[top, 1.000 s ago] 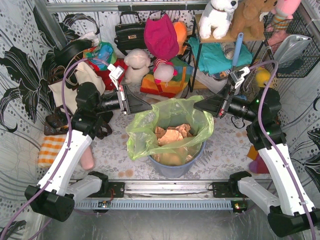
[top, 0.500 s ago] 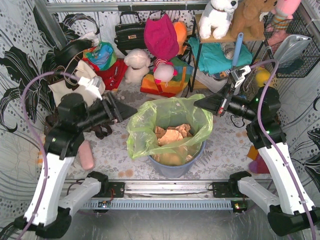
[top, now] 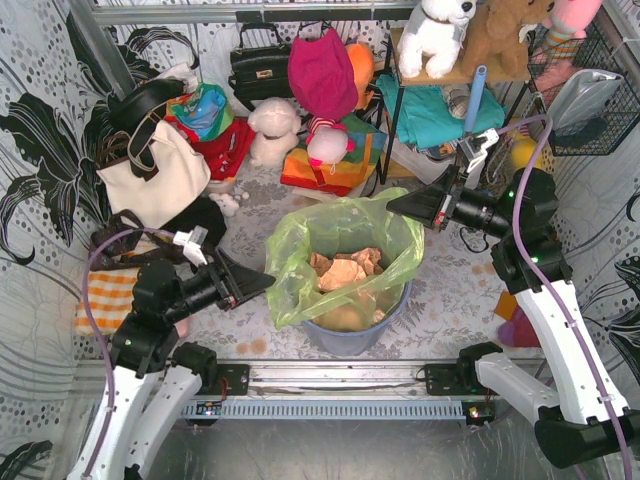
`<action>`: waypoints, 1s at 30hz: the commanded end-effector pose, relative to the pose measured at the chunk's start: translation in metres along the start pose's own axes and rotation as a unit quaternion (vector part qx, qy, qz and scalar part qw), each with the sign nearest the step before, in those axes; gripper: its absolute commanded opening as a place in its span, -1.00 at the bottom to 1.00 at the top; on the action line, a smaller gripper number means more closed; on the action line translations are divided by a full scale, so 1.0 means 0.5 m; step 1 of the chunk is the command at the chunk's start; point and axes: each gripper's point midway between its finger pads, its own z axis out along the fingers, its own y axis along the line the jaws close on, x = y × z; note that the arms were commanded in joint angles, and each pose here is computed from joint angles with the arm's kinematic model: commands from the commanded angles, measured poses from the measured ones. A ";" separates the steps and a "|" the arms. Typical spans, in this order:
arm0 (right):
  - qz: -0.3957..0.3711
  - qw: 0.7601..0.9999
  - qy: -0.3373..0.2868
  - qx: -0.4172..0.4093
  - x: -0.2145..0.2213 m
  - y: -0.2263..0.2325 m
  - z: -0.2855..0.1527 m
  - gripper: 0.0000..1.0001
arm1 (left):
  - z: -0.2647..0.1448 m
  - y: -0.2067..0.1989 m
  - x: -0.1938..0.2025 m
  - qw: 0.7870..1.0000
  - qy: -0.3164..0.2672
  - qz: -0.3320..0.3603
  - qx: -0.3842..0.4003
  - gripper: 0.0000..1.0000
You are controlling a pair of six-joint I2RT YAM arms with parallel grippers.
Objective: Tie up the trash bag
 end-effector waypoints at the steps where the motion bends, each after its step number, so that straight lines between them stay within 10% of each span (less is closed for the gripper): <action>1: -0.030 0.999 -0.005 -0.021 -0.005 0.043 -0.010 -0.93 | -0.021 -0.131 -0.005 0.985 0.003 0.023 0.171 0.60; 17: -0.027 0.999 -0.017 -0.031 -0.018 0.049 -0.005 -0.93 | -0.125 -0.295 0.032 0.933 0.052 0.162 0.318 0.47; 30: -0.032 0.999 -0.025 -0.031 -0.016 0.044 -0.008 -0.93 | -0.017 -0.214 -0.027 0.968 0.039 0.070 0.238 0.52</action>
